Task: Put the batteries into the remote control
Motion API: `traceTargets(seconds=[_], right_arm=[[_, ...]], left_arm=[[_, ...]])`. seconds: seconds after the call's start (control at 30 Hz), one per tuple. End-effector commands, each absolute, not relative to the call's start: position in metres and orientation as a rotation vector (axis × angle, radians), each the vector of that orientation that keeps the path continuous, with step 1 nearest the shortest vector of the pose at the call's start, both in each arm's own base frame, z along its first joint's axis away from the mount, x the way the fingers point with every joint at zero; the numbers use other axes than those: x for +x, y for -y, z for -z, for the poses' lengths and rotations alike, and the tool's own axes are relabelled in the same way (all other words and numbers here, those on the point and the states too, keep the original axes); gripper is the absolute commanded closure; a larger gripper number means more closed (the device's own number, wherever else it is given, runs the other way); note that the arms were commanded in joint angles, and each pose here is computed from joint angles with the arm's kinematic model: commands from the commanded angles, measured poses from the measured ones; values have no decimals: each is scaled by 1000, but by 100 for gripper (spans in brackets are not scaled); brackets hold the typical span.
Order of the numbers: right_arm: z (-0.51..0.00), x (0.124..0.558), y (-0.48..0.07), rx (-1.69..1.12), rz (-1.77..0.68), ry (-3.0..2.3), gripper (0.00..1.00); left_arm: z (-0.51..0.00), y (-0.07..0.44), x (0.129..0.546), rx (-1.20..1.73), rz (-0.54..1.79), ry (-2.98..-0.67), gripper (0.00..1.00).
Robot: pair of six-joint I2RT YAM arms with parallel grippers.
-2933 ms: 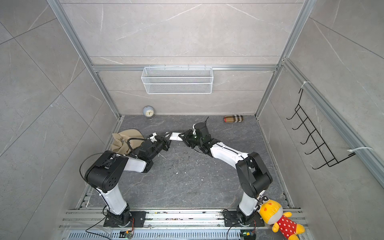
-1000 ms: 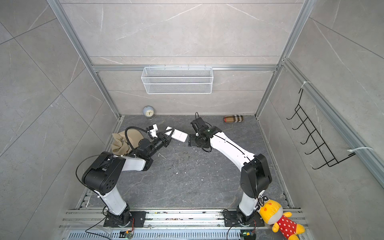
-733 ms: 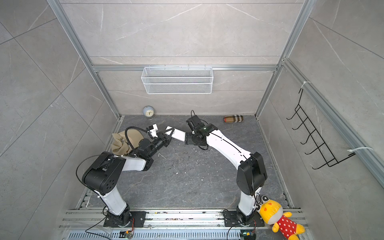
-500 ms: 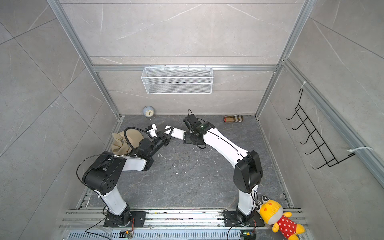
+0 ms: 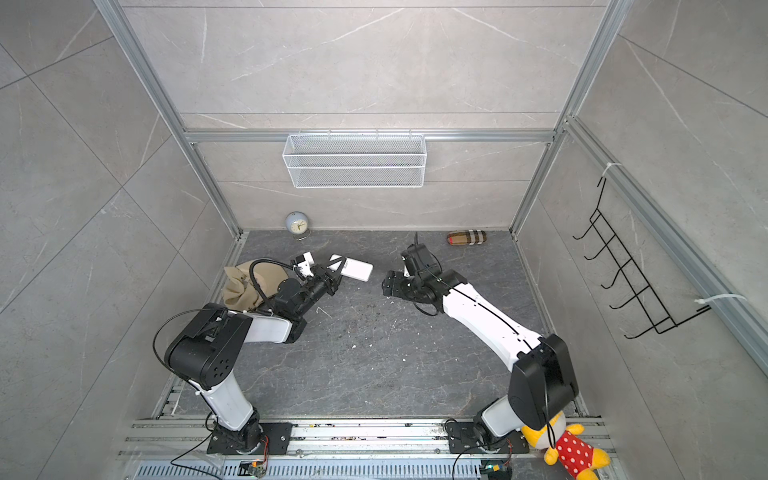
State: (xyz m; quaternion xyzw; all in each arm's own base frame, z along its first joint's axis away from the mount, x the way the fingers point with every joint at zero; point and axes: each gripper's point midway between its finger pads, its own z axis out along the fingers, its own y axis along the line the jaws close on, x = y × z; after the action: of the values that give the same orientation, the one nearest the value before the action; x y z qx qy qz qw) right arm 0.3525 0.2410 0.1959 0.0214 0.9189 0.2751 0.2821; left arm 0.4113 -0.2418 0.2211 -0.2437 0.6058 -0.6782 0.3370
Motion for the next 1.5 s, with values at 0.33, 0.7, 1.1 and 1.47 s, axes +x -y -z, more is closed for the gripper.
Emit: traceTargets(seconds=[0.33, 0.7, 1.1, 1.47], right_arm=[[-237, 378, -328, 65, -1406, -2233, 30], [-232, 385, -341, 133, -1539, -2212, 63], [-233, 394, -352, 195, -1615, -2172, 54], [-235, 396, -350, 295, -1697, -2109, 73]], left_arm=[[-255, 246, 407, -595, 1903, -1489, 100], [-251, 254, 407, -575, 1908, -1511, 100], [-262, 260, 404, -574, 1952, -1495, 100], [-264, 256, 404, -585, 1937, -1474, 72]])
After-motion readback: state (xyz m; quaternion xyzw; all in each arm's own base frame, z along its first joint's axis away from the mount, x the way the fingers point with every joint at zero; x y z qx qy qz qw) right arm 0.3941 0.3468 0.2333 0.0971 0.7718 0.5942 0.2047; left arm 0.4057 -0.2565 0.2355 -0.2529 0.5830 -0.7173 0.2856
